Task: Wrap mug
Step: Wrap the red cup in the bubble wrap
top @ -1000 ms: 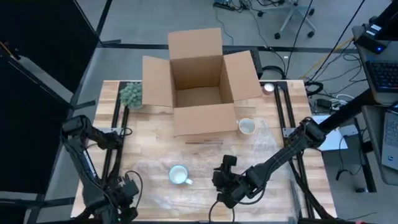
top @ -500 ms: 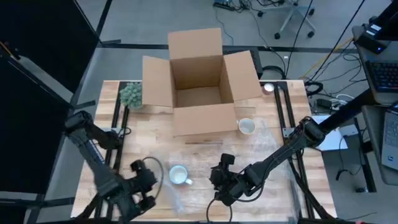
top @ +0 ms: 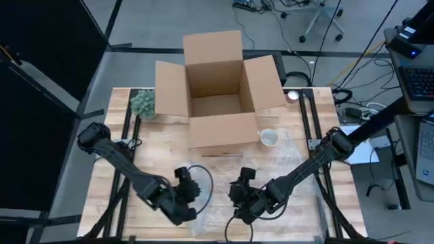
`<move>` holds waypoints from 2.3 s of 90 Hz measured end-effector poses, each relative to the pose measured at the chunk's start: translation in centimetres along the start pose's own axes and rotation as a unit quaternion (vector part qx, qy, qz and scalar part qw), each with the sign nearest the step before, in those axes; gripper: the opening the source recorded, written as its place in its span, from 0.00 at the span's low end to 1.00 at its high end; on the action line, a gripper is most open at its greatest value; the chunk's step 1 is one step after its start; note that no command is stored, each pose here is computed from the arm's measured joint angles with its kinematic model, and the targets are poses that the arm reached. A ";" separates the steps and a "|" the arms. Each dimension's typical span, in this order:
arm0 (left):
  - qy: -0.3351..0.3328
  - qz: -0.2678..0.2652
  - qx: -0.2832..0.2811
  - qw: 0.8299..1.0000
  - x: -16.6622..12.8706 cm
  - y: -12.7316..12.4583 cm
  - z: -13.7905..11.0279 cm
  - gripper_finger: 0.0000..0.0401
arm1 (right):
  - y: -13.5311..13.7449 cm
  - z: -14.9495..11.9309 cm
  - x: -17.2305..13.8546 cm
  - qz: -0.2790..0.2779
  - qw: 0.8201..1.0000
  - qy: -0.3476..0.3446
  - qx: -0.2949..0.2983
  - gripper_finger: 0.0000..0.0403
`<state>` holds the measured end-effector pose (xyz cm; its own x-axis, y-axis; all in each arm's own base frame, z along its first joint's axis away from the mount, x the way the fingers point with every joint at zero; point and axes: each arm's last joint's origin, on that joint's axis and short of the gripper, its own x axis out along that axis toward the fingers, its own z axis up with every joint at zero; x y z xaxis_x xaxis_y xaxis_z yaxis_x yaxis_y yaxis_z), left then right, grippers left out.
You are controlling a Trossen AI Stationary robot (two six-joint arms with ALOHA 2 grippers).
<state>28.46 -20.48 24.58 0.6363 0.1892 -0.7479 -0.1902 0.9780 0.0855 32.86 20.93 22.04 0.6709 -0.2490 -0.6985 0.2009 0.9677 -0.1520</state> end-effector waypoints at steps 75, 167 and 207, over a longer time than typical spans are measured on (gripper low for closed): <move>0.004 -0.007 0.058 0.998 1.9 -1.1 -0.3 0.00 | -0.5 3.5 6.8 0.127 0.987 -0.093 -0.035 0.49; 0.002 -0.019 0.063 0.998 -3.9 1.2 2.8 0.00 | -1.7 5.2 3.3 0.125 0.983 -0.126 -0.052 0.49; -0.003 -0.019 0.067 0.998 -2.8 1.2 3.2 0.00 | -2.6 5.8 8.3 0.089 0.981 -0.169 -0.028 0.49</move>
<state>28.83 -19.59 28.92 0.6453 0.1525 -0.7486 -0.0656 0.9873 0.1446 42.04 16.12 20.64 0.8924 -0.0651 -0.4465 0.0260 0.9953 -0.0932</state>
